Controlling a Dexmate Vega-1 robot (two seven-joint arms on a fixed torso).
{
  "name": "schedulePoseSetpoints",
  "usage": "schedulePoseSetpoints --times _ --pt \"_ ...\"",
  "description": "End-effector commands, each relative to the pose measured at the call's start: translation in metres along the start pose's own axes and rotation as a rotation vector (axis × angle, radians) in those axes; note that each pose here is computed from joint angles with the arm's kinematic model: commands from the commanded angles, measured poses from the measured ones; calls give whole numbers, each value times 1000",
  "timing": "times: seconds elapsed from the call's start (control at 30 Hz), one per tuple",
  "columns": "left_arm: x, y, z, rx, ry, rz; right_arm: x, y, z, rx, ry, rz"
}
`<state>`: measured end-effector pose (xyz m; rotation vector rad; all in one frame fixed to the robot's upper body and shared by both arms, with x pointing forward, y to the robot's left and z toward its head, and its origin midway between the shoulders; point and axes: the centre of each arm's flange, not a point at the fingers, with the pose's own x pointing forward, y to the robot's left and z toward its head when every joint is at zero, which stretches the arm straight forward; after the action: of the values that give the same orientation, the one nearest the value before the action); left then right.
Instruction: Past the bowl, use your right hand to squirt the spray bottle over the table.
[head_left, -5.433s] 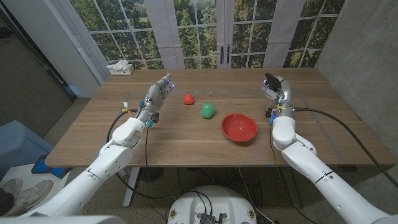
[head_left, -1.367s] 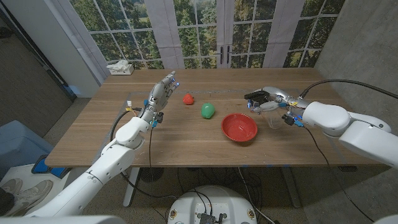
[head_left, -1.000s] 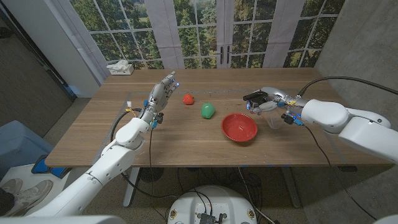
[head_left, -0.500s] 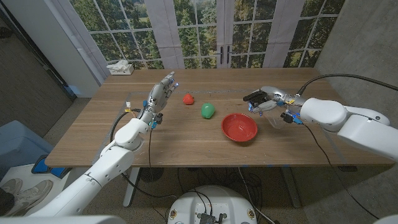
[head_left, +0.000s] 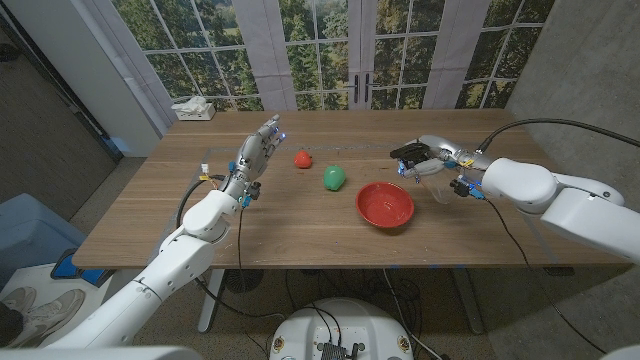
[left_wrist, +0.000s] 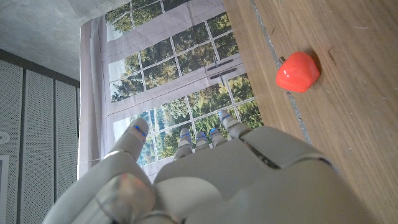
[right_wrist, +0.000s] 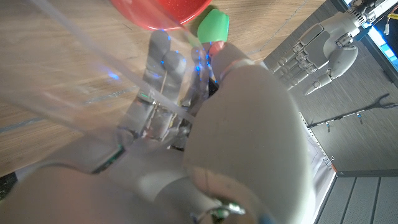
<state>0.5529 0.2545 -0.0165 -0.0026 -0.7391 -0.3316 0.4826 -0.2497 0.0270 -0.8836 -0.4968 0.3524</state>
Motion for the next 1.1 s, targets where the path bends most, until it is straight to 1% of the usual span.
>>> schedulePoseSetpoints --times 0.03,0.07,0.1,0.13,0.17,0.23,0.27,0.3,0.37,0.4,0.43,0.53,0.6,0.7,0.73,0.77,0.87,0.93,1.07,1.1 --pt "0 3 -2 -6 1 0 2 1 2 -8 -4 -7" --pt "0 3 -2 -4 0 0 3 -1 3 -11 12 12" --pt "0 3 -2 -5 0 1 3 0 2 -13 17 9" --pt "1 3 -2 -5 0 -2 3 0 1 1 7 6" --pt "1 3 -2 -3 1 -4 5 -2 2 2 33 41" --pt "1 3 -2 -4 1 -3 4 0 0 0 22 9" --pt "1 3 -2 -2 1 -2 5 -1 0 2 30 27" --pt "1 3 -2 -3 1 -1 4 0 -2 13 15 14" --pt "1 3 -2 -2 3 -4 4 -1 -3 23 12 19" --pt "1 2 -2 0 2 -4 3 -1 -4 29 3 0" --pt "1 2 -2 1 3 -3 4 -2 -4 24 12 4" --pt "1 2 -2 0 2 -3 3 -2 -6 35 0 -6" --pt "2 2 -1 2 2 -4 2 -2 -8 52 -19 -19" --pt "2 1 -1 1 2 -5 1 -3 -8 51 -20 -26" --pt "2 1 -1 0 2 -2 1 -4 -8 53 -12 -15" --pt "2 1 -1 0 1 -4 0 -3 -8 49 -7 -19" --pt "2 1 -1 3 2 -4 -1 -3 -10 57 -23 -35" --pt "2 0 -1 -1 2 -5 -3 -3 -9 43 -14 -52" --pt "2 -1 0 -3 1 -6 -5 -3 -8 28 -6 -62" --pt "2 -1 0 -5 0 -7 -5 -2 -8 28 -12 -71"
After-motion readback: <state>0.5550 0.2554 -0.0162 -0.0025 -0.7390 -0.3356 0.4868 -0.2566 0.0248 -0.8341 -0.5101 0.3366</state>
